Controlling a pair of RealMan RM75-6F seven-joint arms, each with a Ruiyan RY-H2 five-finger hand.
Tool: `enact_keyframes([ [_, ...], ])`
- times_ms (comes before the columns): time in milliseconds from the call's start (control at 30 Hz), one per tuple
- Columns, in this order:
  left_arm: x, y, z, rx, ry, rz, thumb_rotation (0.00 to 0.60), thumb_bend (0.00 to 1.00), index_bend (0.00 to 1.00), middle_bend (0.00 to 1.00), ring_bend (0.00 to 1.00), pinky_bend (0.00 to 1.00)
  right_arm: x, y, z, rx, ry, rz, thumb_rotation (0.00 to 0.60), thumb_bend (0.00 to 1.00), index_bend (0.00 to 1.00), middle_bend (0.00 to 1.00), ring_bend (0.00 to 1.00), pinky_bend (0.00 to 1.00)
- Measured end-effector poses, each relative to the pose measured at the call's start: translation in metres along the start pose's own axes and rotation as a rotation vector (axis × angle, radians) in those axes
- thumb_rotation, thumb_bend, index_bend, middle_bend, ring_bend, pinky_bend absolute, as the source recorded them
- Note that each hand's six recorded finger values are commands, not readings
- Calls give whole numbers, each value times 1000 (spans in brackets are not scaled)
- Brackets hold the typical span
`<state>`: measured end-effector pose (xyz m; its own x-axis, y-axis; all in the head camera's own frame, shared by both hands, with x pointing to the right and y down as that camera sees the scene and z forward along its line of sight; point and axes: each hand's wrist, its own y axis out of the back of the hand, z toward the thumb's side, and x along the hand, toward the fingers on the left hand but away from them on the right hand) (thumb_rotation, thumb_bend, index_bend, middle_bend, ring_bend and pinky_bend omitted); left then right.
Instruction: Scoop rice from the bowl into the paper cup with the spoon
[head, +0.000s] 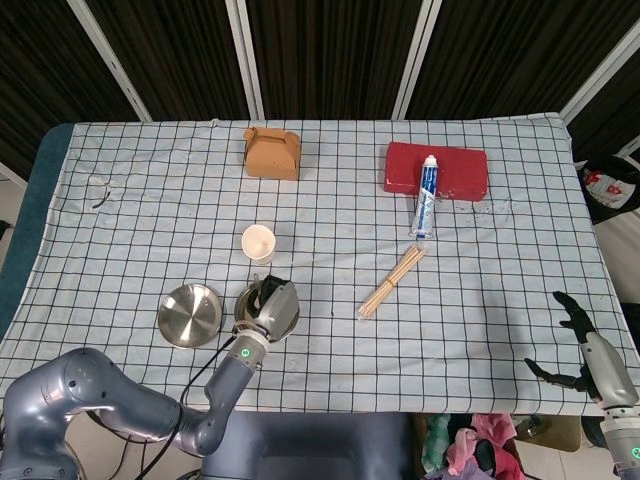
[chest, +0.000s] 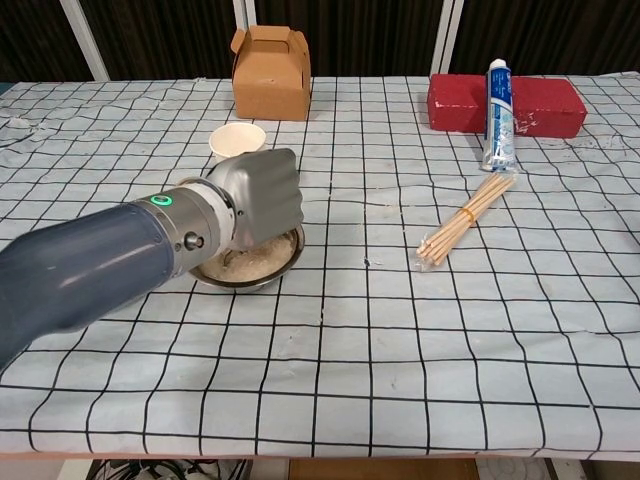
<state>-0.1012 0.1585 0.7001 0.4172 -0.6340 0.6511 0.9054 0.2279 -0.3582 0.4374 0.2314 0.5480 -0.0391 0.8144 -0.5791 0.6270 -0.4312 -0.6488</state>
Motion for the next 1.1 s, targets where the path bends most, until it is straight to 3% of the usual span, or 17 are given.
enact_keyframes([
  [200, -1, 0, -5, -108, 28, -39, 600, 489, 775, 1000, 1000, 1000, 0, 0, 0, 1, 0, 0, 600, 170, 0, 0, 0, 176],
  [500, -4, -7, -17, -192, 57, -49, 600, 492, 775, 1000, 1000, 1000, 0, 0, 0, 4, 1, 1, 600, 171, 0, 0, 0, 176],
  [733, -9, -23, -25, -390, 112, -76, 600, 494, 775, 1000, 1000, 1000, 0, -1, 0, 8, 1, 1, 600, 171, 0, 0, 0, 176],
  [1100, -17, -31, -34, -569, 164, -57, 600, 497, 775, 1000, 1000, 1000, 0, -1, 0, 14, 2, -1, 600, 170, 0, 0, 0, 176],
])
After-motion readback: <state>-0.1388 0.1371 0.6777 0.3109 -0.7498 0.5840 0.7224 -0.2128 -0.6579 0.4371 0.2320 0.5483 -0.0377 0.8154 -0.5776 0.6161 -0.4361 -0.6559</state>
